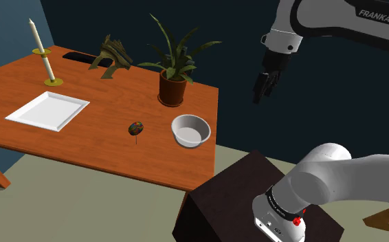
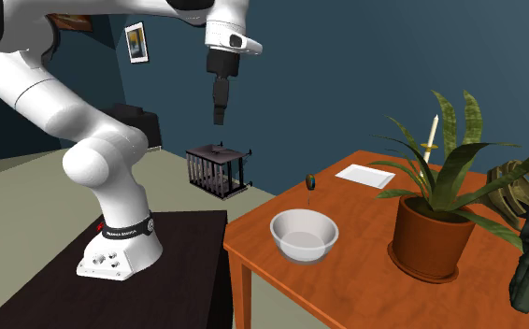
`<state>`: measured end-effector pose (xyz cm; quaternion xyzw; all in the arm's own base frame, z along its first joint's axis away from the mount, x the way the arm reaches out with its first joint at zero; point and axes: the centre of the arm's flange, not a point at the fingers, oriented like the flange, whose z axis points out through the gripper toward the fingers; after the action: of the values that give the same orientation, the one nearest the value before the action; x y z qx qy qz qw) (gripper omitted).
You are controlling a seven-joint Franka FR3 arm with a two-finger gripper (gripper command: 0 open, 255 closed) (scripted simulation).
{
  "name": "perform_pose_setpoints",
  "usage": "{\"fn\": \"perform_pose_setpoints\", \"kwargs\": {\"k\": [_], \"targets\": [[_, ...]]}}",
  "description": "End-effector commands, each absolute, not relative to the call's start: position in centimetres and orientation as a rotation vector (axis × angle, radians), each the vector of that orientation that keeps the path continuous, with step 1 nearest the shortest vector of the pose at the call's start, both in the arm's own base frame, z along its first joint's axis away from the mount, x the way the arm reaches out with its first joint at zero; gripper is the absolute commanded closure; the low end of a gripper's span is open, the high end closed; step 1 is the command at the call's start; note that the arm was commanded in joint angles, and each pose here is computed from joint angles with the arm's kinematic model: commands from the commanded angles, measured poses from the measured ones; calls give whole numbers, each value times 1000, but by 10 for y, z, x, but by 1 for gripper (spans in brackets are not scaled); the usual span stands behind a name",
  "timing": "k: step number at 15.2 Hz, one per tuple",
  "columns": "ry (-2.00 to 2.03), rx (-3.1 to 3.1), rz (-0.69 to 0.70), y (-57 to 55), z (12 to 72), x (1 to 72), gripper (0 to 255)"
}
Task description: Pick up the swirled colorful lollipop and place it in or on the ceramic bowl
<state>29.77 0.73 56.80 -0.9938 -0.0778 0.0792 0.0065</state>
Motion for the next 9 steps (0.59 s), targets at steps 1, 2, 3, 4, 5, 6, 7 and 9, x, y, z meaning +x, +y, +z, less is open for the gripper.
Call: {"fn": "perform_pose_setpoints", "kwargs": {"k": [1, 2, 3, 4, 5, 6, 7, 9], "targets": [[-243, -3109, 248, 7, 568, 298, 0], [-242, -3110, 242, 15, 561, 305, 0], [-242, -3111, 236, 23, 553, 312, 0], [-241, -3112, 230, 30, 546, 319, 0], [-240, -3113, 224, 38, 538, 326, 0], [-239, -3114, 218, 46, 531, 333, 0], [-238, -3115, 212, 54, 524, 340, 0], [-236, -3116, 201, 69, 509, 355, 0]]}}
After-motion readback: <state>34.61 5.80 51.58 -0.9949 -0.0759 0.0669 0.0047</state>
